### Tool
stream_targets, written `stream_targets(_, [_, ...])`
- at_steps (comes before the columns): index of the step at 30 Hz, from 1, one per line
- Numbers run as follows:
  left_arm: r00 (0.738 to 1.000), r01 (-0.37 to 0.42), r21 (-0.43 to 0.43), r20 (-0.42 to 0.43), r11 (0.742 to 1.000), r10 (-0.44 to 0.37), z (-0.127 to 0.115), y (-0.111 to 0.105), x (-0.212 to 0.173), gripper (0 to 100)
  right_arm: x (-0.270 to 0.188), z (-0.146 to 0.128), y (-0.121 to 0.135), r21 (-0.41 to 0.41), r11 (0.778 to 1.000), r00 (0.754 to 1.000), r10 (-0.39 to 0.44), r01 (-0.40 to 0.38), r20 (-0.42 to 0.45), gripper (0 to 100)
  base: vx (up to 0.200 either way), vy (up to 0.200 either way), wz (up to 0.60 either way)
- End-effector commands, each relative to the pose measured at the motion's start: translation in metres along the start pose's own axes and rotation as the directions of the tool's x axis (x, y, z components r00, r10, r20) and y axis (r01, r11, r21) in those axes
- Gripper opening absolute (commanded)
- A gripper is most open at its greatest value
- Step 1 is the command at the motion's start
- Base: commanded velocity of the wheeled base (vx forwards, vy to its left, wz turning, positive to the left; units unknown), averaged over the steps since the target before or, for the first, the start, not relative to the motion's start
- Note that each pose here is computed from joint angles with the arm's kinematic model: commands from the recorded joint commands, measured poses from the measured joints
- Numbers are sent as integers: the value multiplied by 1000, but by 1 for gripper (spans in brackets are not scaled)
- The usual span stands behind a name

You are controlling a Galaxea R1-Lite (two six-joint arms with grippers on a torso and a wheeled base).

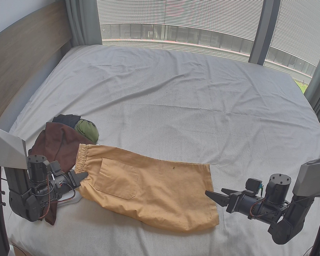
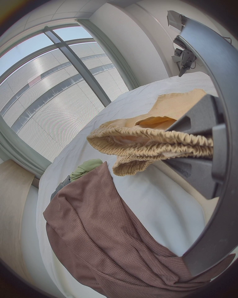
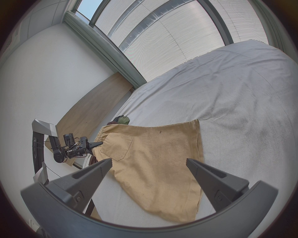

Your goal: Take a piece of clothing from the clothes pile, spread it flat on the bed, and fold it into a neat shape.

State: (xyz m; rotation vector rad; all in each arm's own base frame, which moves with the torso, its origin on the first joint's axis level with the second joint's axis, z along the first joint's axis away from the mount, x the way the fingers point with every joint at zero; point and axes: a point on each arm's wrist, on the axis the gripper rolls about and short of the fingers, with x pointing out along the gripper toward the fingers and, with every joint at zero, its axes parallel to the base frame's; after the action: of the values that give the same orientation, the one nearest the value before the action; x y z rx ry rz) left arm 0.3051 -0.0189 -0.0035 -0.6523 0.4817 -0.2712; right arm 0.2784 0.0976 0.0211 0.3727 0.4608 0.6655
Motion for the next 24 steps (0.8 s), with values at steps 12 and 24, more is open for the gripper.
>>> stream_targets(12, [985,175,89,-11,980,-175,-9,-62,21,0,-5,9,8,-18,1000,999,22,-21,30,100,0,0,0])
stream_targets(24, [966,260,126,-46,957,-256,-25,-101,39,0,-14,22,15,-40,999,996,37,-34,77,100,0,0,0])
